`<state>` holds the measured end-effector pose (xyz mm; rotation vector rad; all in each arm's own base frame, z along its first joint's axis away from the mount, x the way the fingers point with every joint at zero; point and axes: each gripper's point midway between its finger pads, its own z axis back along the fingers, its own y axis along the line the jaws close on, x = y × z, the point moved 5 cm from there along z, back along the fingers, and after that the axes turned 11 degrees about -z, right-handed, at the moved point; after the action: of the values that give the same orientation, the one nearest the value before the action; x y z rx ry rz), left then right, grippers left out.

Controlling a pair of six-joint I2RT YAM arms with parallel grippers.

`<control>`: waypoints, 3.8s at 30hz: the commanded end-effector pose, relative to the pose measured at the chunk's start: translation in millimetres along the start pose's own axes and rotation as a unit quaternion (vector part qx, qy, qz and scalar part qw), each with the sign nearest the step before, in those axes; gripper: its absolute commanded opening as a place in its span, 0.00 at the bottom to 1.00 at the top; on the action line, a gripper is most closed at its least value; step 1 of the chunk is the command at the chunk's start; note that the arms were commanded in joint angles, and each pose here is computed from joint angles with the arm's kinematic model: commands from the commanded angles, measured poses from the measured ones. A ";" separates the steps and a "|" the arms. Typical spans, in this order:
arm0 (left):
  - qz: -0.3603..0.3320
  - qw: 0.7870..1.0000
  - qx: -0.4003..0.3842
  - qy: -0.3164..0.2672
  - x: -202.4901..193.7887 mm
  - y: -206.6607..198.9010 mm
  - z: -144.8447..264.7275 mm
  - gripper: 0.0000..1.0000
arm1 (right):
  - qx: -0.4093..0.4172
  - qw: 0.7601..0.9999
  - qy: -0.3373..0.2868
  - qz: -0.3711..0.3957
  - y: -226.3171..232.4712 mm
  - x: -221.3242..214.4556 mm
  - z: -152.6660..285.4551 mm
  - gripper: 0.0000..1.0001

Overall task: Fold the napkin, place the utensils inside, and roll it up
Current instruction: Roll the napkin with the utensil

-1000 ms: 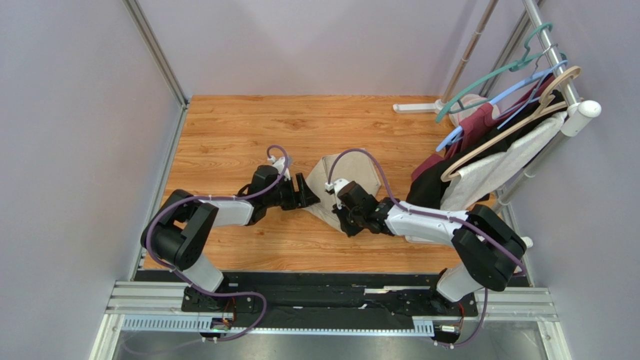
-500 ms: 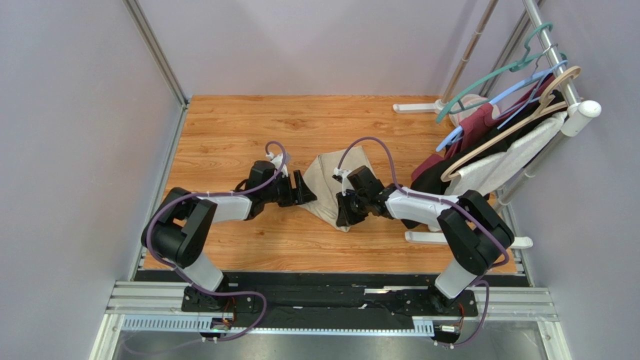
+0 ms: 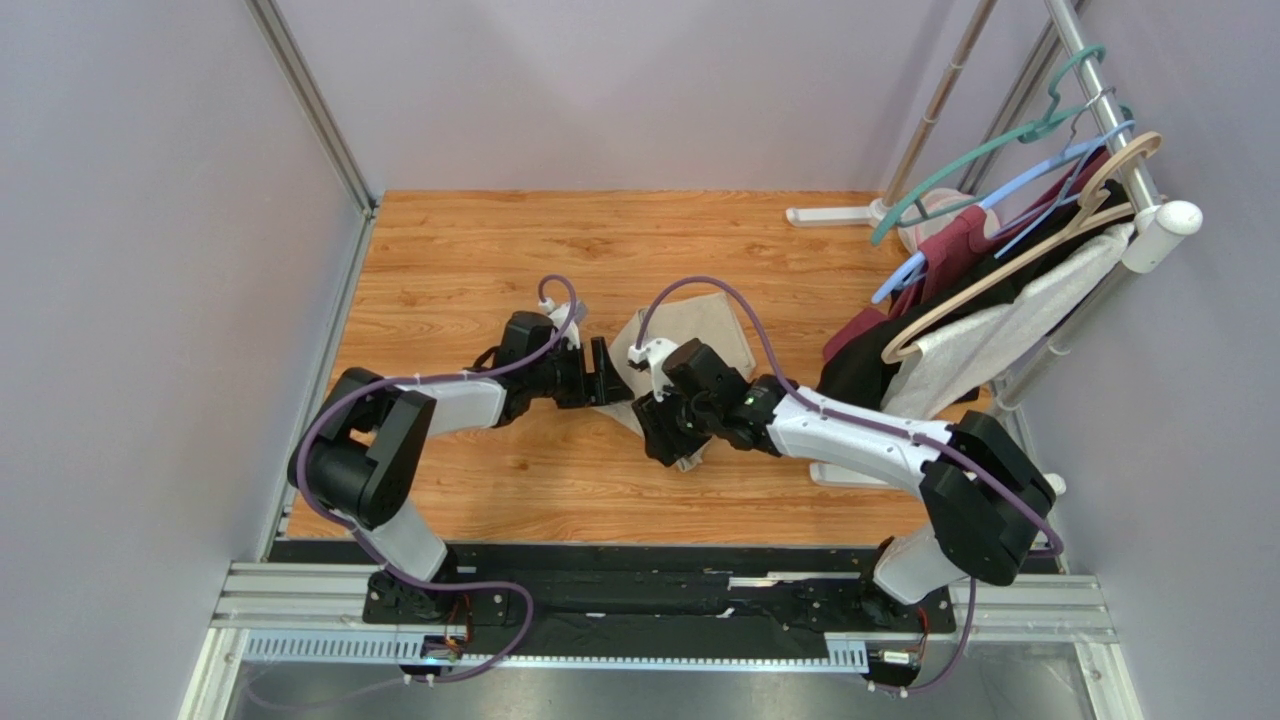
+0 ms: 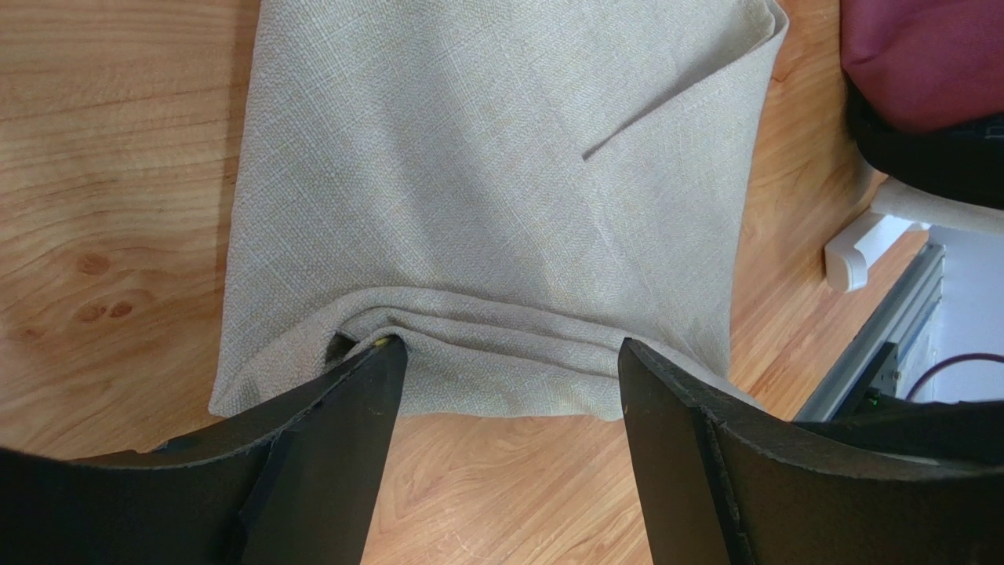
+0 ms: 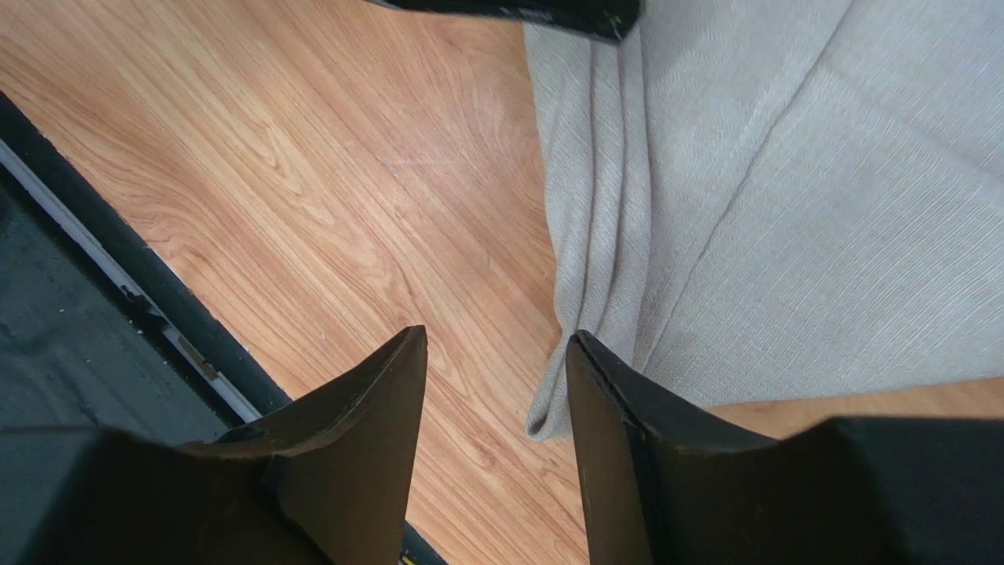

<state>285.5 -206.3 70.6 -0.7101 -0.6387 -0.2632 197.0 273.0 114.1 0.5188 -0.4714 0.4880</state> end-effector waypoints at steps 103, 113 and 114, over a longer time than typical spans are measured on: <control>0.082 0.995 0.059 -0.010 12.0 75.9 26.9 0.00 | 0.045 0.989 0.112 -0.081 -50.0 -22.9 -65.0 0.39; 0.095 0.993 0.065 0.020 15.5 74.2 28.9 0.00 | -0.064 0.997 -0.017 0.030 -16.5 41.4 -22.0 0.55; 0.096 0.993 0.065 0.020 15.6 74.9 28.6 0.00 | -0.088 0.994 -0.035 0.048 -11.2 44.6 -20.5 0.55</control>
<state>314.1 -133.8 57.0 -0.6520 -0.5533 -0.0394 234.5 285.2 79.2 0.5033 -0.3879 0.4704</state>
